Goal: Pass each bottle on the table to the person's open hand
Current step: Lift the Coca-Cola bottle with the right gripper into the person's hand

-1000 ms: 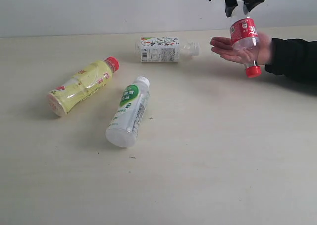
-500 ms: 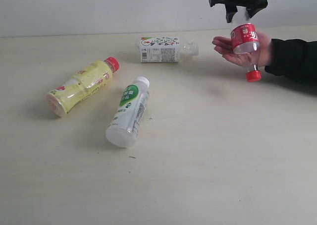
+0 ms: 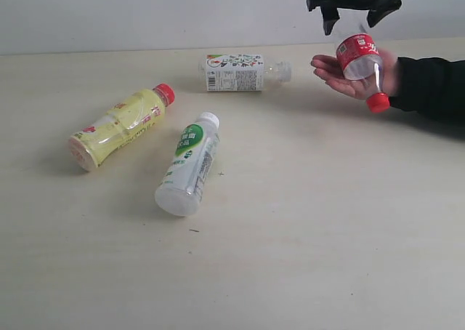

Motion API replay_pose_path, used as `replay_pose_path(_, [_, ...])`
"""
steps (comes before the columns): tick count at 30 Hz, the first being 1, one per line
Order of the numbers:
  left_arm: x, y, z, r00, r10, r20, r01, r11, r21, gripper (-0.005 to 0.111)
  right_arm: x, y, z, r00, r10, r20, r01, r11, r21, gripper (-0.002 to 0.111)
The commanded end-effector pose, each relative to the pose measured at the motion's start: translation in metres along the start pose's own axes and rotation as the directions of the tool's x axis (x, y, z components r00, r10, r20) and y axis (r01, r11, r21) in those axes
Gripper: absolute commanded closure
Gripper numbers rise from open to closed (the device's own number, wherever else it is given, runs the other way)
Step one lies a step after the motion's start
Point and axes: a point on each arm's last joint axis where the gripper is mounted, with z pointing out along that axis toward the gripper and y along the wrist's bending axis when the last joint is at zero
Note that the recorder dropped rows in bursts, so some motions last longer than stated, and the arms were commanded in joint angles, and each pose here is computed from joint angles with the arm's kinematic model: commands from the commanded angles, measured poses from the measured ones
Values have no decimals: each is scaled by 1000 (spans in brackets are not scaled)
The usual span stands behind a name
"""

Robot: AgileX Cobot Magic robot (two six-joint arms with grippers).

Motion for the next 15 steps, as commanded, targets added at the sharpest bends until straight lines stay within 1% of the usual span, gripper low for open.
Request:
replay_pose_path(1, [-1,0,0,1000,-1,13,1,1000,7,107,-3,-2,1,1000,-18,23,18,1000,7,33])
replay_pose_path(6, [-1,0,0,1000,-1,13,1,1000,7,107,-4,-5,-8,999,-25,28,24,999,24,17])
replay_pose_path(10, [-1,0,0,1000,-1,13,1,1000,7,107,-6,-7,-28,998,-44,55,42,998,35,16])
replay_pose_path(15, [-1,0,0,1000,-1,13,1,1000,7,107,-12,-12,-74,989,-52,139,49,999,25,16])
